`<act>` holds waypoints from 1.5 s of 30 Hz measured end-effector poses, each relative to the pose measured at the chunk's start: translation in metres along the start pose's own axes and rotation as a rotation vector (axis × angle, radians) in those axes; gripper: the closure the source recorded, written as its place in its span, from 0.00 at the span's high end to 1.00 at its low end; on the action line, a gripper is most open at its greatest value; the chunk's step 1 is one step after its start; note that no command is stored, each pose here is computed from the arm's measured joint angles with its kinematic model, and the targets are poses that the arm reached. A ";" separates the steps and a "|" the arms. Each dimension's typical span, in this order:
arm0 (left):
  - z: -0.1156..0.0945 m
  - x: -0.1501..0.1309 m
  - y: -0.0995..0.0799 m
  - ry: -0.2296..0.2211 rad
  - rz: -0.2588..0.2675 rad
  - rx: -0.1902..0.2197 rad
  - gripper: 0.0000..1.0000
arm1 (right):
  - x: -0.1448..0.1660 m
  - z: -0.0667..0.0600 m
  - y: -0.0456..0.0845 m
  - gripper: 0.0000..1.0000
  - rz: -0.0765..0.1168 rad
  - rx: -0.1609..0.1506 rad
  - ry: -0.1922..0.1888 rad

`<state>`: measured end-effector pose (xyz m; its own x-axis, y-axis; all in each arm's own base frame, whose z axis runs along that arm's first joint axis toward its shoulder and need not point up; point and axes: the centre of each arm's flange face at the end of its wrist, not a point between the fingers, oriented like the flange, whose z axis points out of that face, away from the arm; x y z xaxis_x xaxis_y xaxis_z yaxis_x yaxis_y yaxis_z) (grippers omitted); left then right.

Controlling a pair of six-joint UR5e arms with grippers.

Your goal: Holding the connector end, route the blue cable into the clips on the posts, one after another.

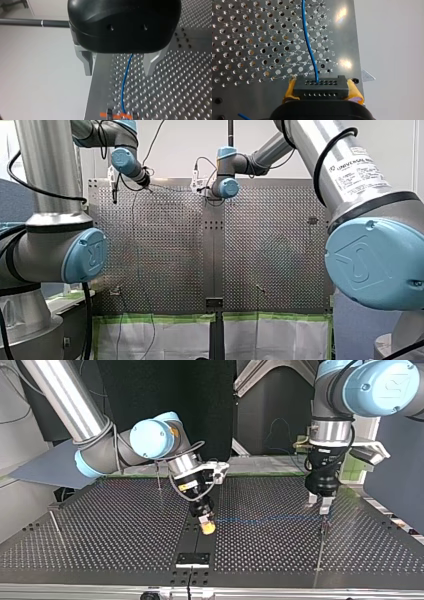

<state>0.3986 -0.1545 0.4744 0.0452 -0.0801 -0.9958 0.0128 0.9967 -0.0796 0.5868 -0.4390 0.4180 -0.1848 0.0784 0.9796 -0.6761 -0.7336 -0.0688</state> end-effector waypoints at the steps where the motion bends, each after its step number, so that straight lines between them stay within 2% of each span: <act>1: 0.000 0.000 -0.001 0.000 0.001 0.008 1.00 | 0.000 0.000 0.000 0.00 0.000 0.000 0.000; 7: 0.007 -0.005 -0.014 -0.006 0.001 0.076 1.00 | 0.000 0.000 0.001 0.00 0.000 -0.001 0.000; 12: 0.018 -0.012 -0.023 -0.015 -0.002 0.103 1.00 | 0.000 0.000 0.002 0.00 0.000 -0.002 0.001; 17: 0.032 -0.006 -0.028 0.003 -0.001 0.094 1.00 | 0.000 0.000 0.002 0.00 -0.001 -0.001 0.001; 21: 0.042 0.006 -0.027 0.028 -0.001 0.069 1.00 | 0.000 0.000 0.003 0.00 -0.001 0.001 0.001; 27: 0.047 0.011 -0.023 0.034 -0.012 0.044 1.00 | 0.000 0.001 0.004 0.00 -0.001 0.000 0.000; 32: 0.055 0.011 -0.026 0.022 -0.027 0.051 1.00 | 0.000 0.001 0.004 0.00 -0.001 0.001 0.000; 40: 0.075 0.019 -0.032 0.026 -0.033 0.069 1.00 | 0.000 0.000 0.003 0.00 -0.001 0.002 0.000; 45: 0.081 0.015 -0.033 -0.001 -0.061 0.066 1.00 | 0.000 0.001 0.004 0.00 -0.001 0.002 0.000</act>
<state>0.4793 -0.1893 0.4660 0.0434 -0.1406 -0.9891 0.0815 0.9872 -0.1368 0.5846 -0.4421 0.4180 -0.1836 0.0793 0.9798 -0.6751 -0.7347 -0.0671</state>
